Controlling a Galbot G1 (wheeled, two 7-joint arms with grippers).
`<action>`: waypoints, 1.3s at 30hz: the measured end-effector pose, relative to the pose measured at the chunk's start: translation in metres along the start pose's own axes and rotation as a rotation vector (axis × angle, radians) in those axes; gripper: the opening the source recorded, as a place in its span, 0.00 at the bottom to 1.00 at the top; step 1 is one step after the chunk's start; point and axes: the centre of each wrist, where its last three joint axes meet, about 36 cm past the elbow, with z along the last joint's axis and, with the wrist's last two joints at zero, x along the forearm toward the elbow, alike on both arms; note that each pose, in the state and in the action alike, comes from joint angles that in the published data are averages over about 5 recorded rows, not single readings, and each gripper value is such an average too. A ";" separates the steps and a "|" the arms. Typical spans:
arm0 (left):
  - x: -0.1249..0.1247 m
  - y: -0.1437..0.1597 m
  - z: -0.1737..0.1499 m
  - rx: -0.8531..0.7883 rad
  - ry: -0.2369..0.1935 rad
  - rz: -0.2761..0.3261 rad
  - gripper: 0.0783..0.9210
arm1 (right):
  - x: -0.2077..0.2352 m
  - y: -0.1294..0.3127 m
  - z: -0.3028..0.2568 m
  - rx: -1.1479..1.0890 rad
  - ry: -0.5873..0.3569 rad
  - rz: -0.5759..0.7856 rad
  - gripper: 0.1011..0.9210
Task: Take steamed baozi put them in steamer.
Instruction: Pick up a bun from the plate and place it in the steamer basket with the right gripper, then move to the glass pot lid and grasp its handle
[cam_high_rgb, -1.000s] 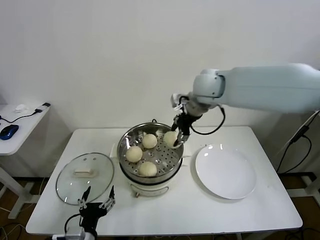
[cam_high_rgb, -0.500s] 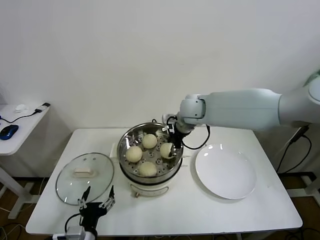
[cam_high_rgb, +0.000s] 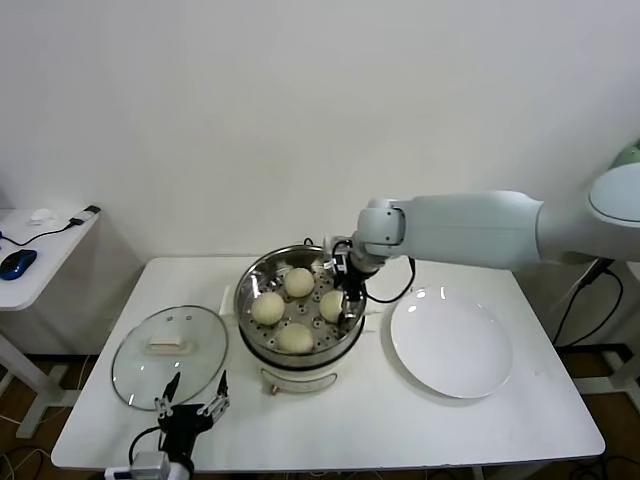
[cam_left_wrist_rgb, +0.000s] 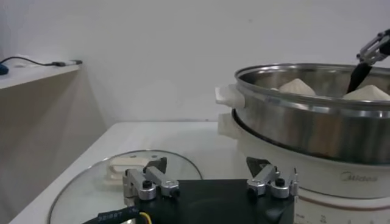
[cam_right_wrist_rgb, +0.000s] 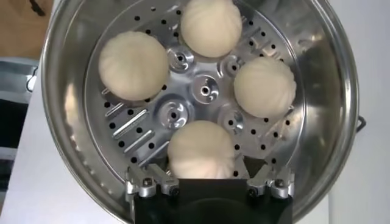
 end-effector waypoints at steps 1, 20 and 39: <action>0.000 0.000 0.000 -0.001 0.000 0.001 0.88 | 0.005 -0.003 0.001 0.002 -0.010 -0.005 0.88; 0.004 0.001 -0.005 0.014 -0.034 0.008 0.88 | 0.109 -0.022 0.074 -0.179 -0.528 0.251 0.88; -0.012 0.025 -0.010 -0.117 -0.113 0.028 0.88 | 0.028 0.112 0.214 -0.645 -0.887 0.832 0.88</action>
